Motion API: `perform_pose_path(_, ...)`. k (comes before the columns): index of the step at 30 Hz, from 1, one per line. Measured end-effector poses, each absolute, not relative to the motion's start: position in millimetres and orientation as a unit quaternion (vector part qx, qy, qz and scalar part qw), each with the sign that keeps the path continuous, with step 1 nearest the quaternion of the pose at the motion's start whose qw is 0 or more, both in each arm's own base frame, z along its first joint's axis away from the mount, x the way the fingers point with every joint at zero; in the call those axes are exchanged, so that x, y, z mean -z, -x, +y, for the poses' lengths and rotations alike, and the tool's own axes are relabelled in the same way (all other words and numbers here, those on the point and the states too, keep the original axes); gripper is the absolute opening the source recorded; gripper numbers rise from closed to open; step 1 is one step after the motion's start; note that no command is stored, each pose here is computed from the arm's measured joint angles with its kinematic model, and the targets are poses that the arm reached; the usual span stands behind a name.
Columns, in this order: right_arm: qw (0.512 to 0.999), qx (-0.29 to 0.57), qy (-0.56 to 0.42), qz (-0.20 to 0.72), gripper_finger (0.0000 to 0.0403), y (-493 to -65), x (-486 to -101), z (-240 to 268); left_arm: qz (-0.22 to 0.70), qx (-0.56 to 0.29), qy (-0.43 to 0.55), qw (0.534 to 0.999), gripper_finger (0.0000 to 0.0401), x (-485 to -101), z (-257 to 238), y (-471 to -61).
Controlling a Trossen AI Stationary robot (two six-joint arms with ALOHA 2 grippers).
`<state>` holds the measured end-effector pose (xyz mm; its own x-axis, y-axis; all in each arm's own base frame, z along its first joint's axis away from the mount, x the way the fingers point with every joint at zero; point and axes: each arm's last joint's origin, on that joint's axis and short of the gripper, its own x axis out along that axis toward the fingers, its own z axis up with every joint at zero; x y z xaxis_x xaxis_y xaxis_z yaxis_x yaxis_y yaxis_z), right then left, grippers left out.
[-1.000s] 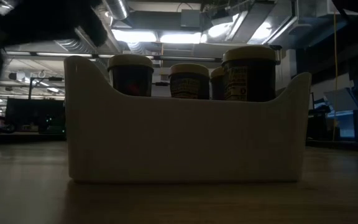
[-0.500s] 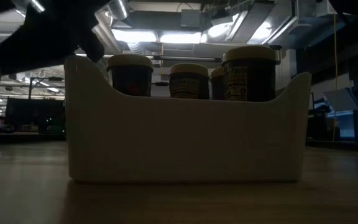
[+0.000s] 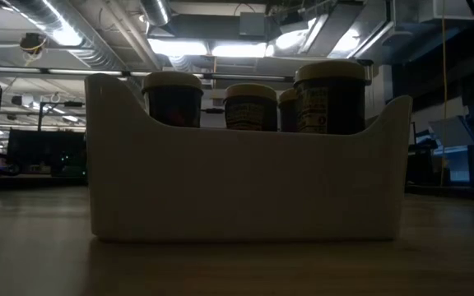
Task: Sort spices by type
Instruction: Put the green seasoning bottle into the black bin
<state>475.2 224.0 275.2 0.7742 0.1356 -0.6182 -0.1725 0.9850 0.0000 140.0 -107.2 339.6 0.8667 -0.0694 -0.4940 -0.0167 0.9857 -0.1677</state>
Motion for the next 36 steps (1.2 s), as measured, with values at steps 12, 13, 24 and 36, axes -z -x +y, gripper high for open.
perform_pose_path(12,0.914,-0.065,0.068,0.395,0.0378,-419.1,-299.0,254.8,0.316,0.090,0.043,0.943,0.0280,-310.6,-156.2,-165.7)
perform_pose_path(13,0.914,-0.048,0.074,0.396,0.0378,-414.0,-298.8,259.0,0.319,0.092,0.040,0.942,0.0280,-306.7,-161.6,-168.6)
perform_pose_path(24,0.933,0.091,0.087,0.338,0.0379,-362.6,-283.8,315.4,0.320,0.058,0.012,0.946,0.0280,-262.7,-217.2,-177.6)
perform_pose_path(36,0.945,0.169,0.037,0.278,0.0379,-348.0,-228.9,331.4,0.307,-0.012,-0.023,0.951,0.0280,-218.3,-246.2,-183.3)
